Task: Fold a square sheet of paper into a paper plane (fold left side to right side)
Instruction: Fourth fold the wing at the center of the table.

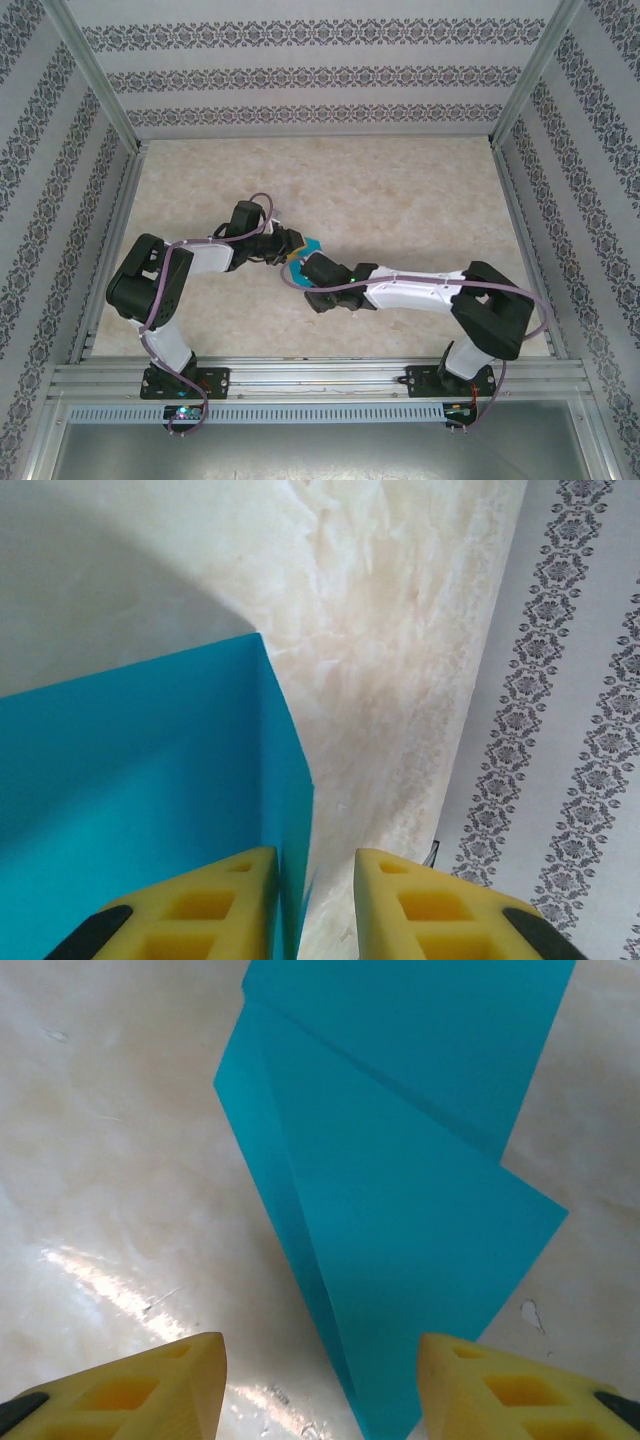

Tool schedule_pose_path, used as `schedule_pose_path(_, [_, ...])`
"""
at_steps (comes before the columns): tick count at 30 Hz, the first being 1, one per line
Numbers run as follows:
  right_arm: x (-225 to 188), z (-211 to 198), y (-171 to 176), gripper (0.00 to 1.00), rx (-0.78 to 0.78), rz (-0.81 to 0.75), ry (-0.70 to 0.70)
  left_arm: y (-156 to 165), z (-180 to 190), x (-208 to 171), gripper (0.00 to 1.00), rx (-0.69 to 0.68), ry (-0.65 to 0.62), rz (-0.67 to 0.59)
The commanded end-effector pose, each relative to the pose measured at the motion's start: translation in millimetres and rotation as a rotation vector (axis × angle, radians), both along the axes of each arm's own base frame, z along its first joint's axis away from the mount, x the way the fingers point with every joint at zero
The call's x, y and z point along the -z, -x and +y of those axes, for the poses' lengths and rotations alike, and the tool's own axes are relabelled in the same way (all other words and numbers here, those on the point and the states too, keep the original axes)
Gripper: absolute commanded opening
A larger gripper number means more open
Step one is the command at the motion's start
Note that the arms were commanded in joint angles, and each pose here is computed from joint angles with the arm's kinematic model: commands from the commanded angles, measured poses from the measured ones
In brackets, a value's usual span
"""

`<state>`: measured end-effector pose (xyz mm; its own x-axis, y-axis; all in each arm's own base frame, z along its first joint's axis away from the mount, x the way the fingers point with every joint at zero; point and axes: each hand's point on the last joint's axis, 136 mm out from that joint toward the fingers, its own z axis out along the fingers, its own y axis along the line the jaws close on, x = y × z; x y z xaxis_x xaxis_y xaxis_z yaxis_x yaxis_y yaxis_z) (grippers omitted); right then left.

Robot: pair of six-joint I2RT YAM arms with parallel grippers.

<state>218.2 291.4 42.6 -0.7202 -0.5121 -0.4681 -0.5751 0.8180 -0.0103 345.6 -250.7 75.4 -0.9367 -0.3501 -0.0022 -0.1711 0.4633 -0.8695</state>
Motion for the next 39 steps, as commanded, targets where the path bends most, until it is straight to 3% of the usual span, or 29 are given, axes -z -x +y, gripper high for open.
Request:
schedule_pose_path(1, [-3, 1, -16, 0.52, 0.025, -0.086, 0.053, -5, -9, -26, 0.27, 0.013, 0.037, -0.057])
schedule_pose_path(15, [5, -3, -25, 0.37, 0.040, -0.121, 0.112, -4, -10, -24, 0.26, 0.016, 0.011, -0.055])
schedule_pose_path(20, [7, -4, -23, 0.25, 0.038, -0.112, 0.112, -2, -7, -24, 0.28, 0.017, -0.010, -0.063])
schedule_pose_path(25, [10, -5, -20, 0.04, 0.038, -0.097, 0.113, -2, 1, -27, 0.42, 0.004, -0.031, -0.077])
schedule_pose_path(26, [9, -6, -19, 0.00, 0.038, -0.096, 0.112, -3, 6, -28, 0.44, -0.003, -0.037, -0.080])
schedule_pose_path(32, [11, -4, -17, 0.00, 0.030, -0.076, 0.101, -6, 49, -36, 0.54, -0.056, -0.081, -0.089])
schedule_pose_path(39, [6, 4, -14, 0.00, 0.017, -0.008, 0.026, 1, 111, -43, 0.56, -0.145, -0.112, -0.079])
